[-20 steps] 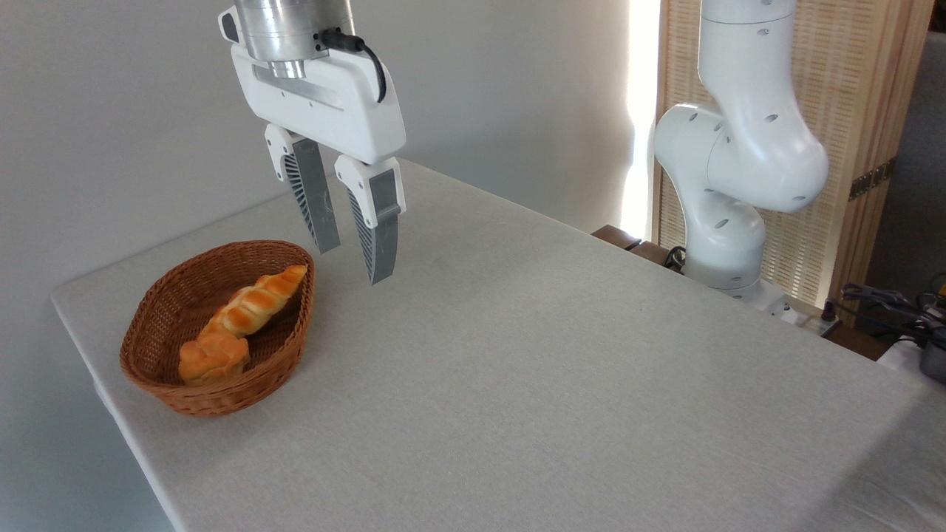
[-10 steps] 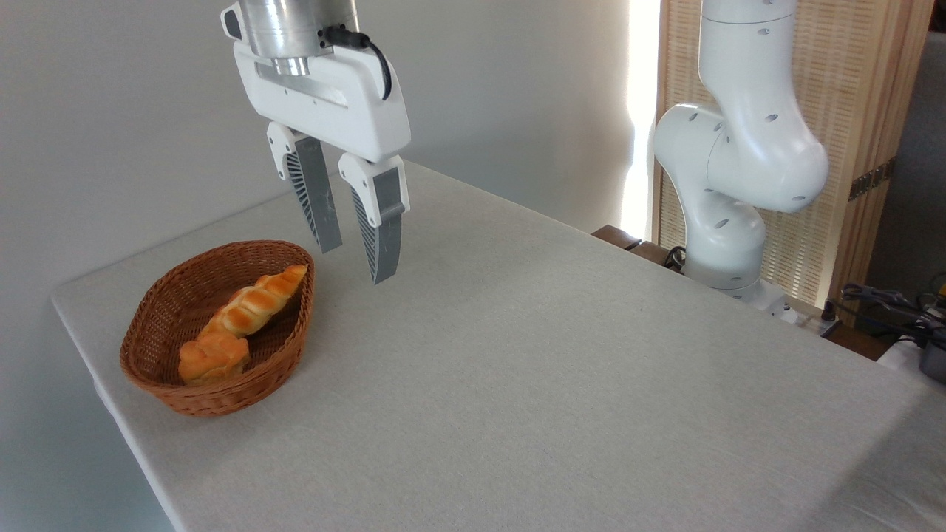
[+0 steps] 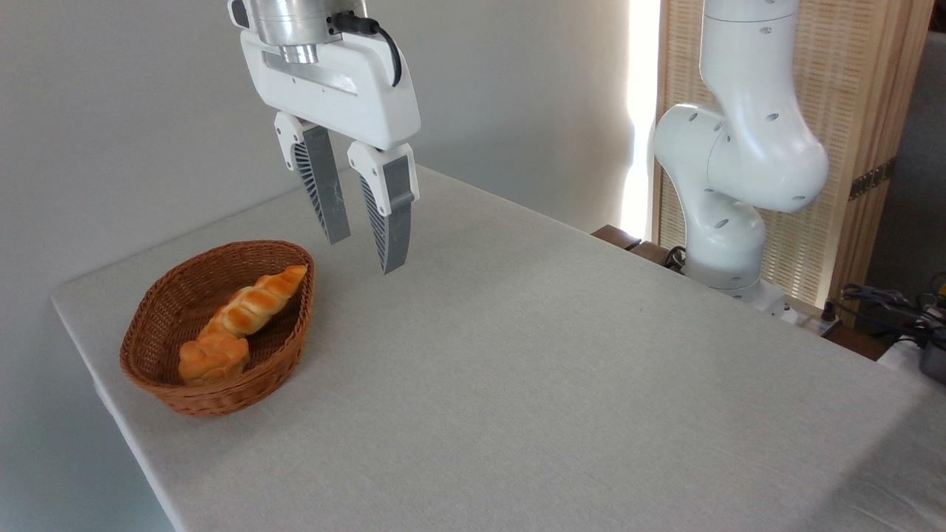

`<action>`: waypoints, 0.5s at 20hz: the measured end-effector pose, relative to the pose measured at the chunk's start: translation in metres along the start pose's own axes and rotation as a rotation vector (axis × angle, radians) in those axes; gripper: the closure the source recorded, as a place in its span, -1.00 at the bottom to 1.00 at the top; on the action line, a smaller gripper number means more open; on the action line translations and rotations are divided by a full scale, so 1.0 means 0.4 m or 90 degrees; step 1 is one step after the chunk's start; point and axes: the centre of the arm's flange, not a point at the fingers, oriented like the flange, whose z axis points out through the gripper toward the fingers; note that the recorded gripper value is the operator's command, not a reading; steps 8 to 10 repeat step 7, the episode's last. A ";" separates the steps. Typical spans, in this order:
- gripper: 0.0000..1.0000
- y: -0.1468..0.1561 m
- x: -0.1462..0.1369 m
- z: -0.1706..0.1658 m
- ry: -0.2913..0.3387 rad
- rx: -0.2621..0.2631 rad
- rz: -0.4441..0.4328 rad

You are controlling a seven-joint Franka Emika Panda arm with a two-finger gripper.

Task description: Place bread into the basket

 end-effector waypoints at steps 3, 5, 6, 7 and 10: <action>-1.00 0.000 -0.001 0.001 -0.001 -0.001 0.000; -1.00 0.000 -0.001 0.001 -0.002 -0.001 0.000; -1.00 0.000 -0.001 0.001 -0.002 -0.001 0.000; -1.00 0.000 -0.001 0.001 -0.002 -0.001 0.000; -1.00 0.000 -0.001 0.001 -0.002 -0.001 0.000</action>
